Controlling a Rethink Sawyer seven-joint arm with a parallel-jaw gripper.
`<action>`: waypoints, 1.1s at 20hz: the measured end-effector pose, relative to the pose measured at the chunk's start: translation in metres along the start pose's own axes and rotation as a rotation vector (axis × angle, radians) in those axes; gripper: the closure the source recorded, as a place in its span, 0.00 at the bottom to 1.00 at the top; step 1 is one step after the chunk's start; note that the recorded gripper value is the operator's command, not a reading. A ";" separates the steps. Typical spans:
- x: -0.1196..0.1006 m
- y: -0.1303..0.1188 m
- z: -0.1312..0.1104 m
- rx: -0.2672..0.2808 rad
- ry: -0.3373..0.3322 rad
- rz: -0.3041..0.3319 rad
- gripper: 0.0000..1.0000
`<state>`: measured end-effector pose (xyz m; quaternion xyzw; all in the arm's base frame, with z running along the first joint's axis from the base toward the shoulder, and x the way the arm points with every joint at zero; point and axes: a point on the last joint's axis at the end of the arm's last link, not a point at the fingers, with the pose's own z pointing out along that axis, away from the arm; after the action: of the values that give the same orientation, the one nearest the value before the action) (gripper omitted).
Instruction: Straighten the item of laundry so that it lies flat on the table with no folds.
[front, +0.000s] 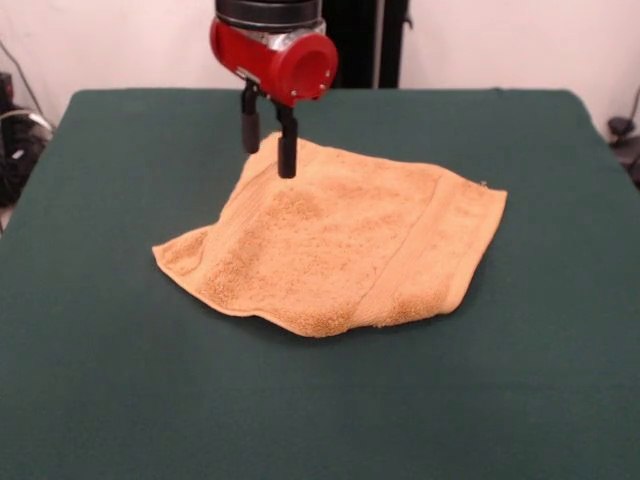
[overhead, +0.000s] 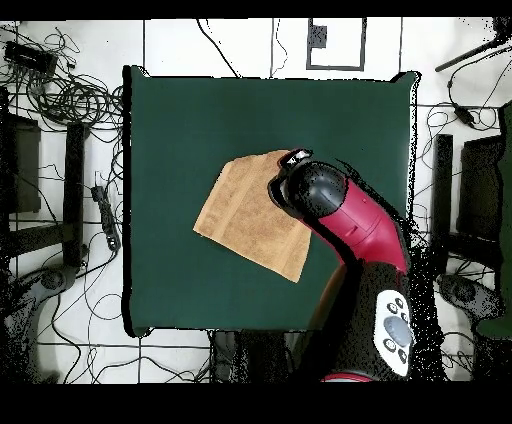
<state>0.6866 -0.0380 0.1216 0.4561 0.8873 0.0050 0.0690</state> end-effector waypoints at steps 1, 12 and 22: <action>0.001 0.001 0.000 -0.001 0.004 0.014 0.00; 0.012 0.000 0.000 0.020 0.080 0.082 0.00; 0.036 -0.001 -0.001 0.070 0.209 0.122 0.00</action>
<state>0.6648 -0.0098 0.1181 0.5085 0.8597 0.0255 -0.0403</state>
